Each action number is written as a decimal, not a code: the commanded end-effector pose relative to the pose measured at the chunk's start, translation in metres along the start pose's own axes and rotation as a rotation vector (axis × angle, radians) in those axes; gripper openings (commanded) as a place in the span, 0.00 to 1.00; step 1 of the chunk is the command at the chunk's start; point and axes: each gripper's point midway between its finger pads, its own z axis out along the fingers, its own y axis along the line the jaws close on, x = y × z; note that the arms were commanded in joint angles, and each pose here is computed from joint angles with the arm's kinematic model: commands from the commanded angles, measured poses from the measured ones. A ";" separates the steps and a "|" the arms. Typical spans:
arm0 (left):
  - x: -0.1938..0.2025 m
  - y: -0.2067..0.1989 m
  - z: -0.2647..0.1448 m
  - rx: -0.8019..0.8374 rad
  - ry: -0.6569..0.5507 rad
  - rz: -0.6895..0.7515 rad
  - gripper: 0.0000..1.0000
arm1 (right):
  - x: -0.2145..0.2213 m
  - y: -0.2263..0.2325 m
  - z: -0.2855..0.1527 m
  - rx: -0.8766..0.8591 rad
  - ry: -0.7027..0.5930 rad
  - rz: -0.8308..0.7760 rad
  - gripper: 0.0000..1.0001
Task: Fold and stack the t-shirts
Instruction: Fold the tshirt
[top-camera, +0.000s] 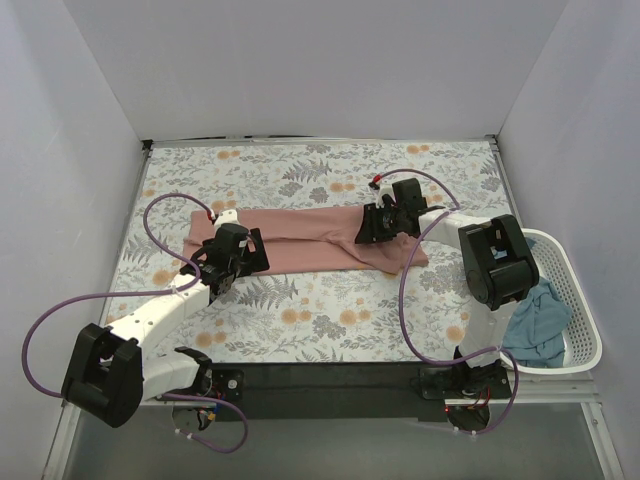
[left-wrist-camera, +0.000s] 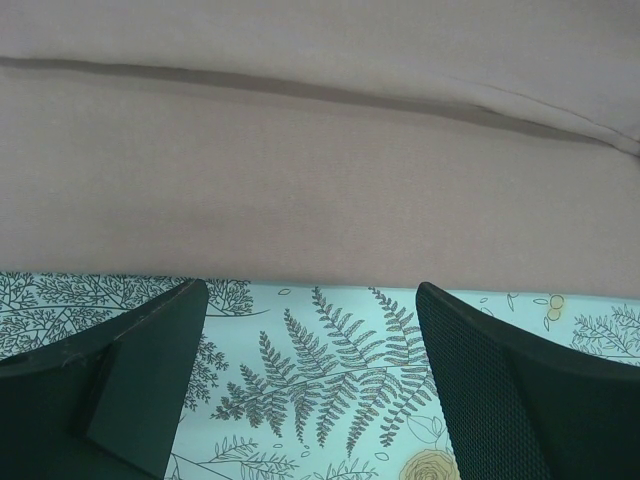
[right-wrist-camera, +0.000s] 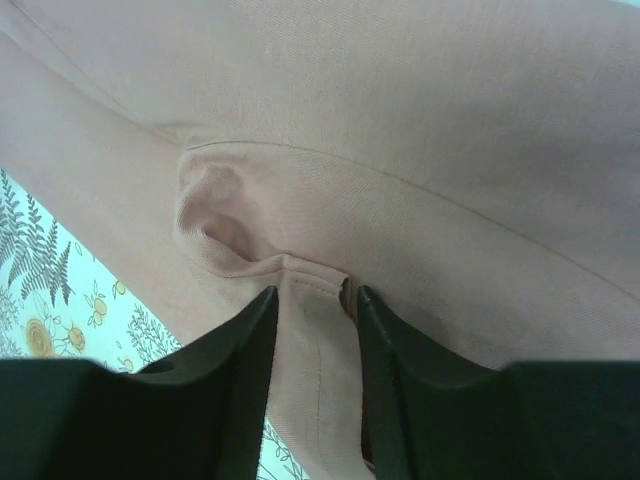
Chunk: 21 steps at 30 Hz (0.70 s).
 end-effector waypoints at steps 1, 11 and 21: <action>-0.009 -0.001 0.000 -0.006 -0.027 0.007 0.84 | -0.018 0.005 0.003 -0.017 -0.047 -0.051 0.40; -0.008 -0.001 0.000 -0.005 -0.025 0.010 0.84 | -0.002 0.014 0.009 -0.078 0.000 -0.044 0.11; -0.010 -0.001 -0.001 -0.003 -0.032 0.009 0.84 | 0.001 0.062 -0.022 -0.119 -0.028 -0.132 0.01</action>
